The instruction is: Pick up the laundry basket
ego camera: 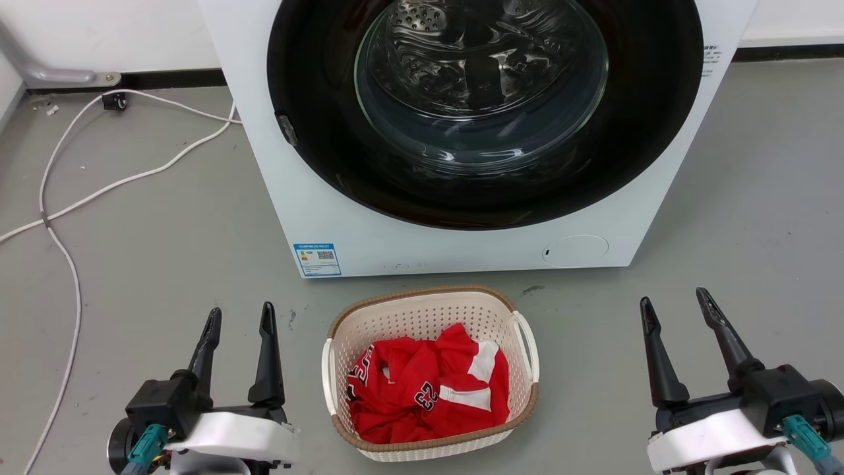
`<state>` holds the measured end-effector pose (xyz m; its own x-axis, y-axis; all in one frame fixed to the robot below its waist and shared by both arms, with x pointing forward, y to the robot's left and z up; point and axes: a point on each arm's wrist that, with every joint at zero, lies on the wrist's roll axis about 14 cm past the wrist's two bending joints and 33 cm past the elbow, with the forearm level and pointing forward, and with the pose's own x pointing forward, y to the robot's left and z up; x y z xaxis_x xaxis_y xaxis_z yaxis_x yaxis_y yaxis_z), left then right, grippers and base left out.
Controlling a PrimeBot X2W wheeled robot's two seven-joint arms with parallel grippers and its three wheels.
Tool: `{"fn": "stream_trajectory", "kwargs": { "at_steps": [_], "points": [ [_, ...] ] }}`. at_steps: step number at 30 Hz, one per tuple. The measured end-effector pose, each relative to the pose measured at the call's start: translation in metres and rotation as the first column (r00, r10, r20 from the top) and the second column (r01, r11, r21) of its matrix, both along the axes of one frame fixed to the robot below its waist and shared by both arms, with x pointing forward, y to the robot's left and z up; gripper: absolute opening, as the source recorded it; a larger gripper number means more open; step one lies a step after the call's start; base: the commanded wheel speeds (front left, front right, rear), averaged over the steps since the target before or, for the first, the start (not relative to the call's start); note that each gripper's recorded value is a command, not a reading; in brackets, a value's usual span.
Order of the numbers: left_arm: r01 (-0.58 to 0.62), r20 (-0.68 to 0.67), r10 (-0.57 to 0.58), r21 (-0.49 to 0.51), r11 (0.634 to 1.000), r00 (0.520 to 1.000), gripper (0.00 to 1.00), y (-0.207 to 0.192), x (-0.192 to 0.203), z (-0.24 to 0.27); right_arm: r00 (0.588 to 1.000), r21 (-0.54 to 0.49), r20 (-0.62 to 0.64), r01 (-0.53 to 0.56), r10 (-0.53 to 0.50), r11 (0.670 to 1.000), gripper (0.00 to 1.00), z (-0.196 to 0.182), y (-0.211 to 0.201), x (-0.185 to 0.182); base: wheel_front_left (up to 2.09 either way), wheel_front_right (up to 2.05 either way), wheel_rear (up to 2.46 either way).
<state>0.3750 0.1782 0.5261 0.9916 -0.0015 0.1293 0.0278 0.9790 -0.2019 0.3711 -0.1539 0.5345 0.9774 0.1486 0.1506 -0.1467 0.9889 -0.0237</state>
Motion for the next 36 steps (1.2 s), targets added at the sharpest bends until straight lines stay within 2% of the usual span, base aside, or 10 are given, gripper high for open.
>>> {"fn": "stream_trajectory", "kwargs": {
  "at_steps": [18,36],
  "points": [
    [0.002,0.006,-0.003,0.124,0.992,1.0,1.0,-0.004,-0.004,-0.0034,0.999,-0.133,0.032,-0.022,0.026,0.991,1.0,0.001,0.0082,-0.003,0.0,0.0,0.0],
    [-0.013,0.0,0.013,0.131,0.991,1.0,1.0,-0.0019,-0.0056,-0.0054,0.999,-0.115,0.029,-0.011,0.015,0.993,1.0,0.0006,0.0043,-0.0035,0.0,0.0,0.0]
  ]
}}
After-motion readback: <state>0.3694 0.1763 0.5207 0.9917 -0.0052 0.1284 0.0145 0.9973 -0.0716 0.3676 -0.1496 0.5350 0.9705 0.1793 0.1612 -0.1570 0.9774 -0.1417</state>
